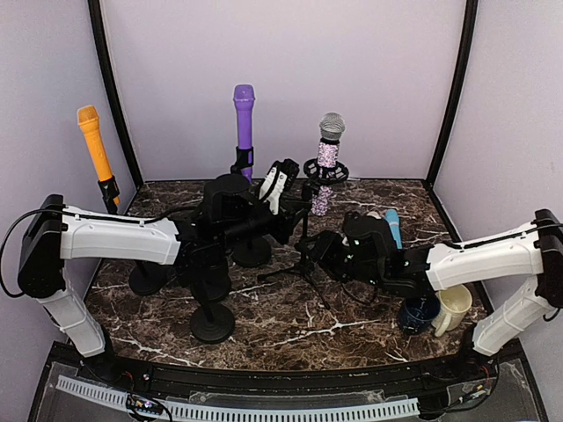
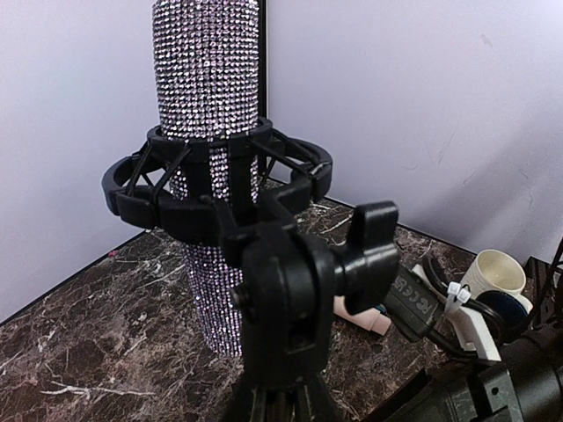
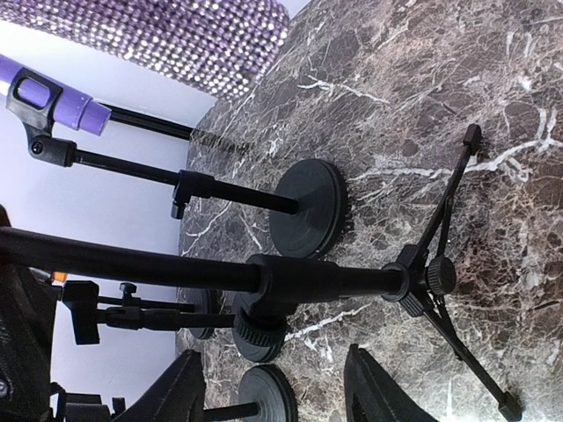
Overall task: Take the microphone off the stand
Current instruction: Unscrew the knob on the stand of the microphone stand.
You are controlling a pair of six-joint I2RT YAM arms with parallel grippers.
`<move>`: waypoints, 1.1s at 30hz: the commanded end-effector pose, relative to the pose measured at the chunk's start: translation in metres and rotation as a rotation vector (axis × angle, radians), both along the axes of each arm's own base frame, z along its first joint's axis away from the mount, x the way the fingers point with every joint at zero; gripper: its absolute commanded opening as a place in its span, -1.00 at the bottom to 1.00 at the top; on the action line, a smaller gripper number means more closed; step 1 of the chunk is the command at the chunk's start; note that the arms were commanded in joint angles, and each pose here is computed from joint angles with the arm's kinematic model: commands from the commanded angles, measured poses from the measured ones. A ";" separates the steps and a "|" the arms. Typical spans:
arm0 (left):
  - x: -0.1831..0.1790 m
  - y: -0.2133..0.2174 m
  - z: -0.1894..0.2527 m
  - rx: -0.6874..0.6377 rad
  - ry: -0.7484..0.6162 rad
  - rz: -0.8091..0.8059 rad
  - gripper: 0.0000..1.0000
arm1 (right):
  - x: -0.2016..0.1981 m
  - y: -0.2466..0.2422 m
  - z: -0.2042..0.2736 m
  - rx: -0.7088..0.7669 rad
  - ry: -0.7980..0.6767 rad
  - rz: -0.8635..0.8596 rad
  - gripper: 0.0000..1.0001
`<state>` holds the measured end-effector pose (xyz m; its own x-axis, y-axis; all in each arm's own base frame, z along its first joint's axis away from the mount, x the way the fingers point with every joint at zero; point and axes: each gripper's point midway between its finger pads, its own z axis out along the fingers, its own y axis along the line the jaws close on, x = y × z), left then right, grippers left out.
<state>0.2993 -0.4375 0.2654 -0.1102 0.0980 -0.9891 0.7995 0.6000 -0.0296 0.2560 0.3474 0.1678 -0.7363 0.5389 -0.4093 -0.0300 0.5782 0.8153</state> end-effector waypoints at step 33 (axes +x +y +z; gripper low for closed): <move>-0.008 -0.005 -0.011 0.027 0.046 -0.035 -1.00 | 0.025 0.025 0.000 0.014 0.005 -0.015 -0.48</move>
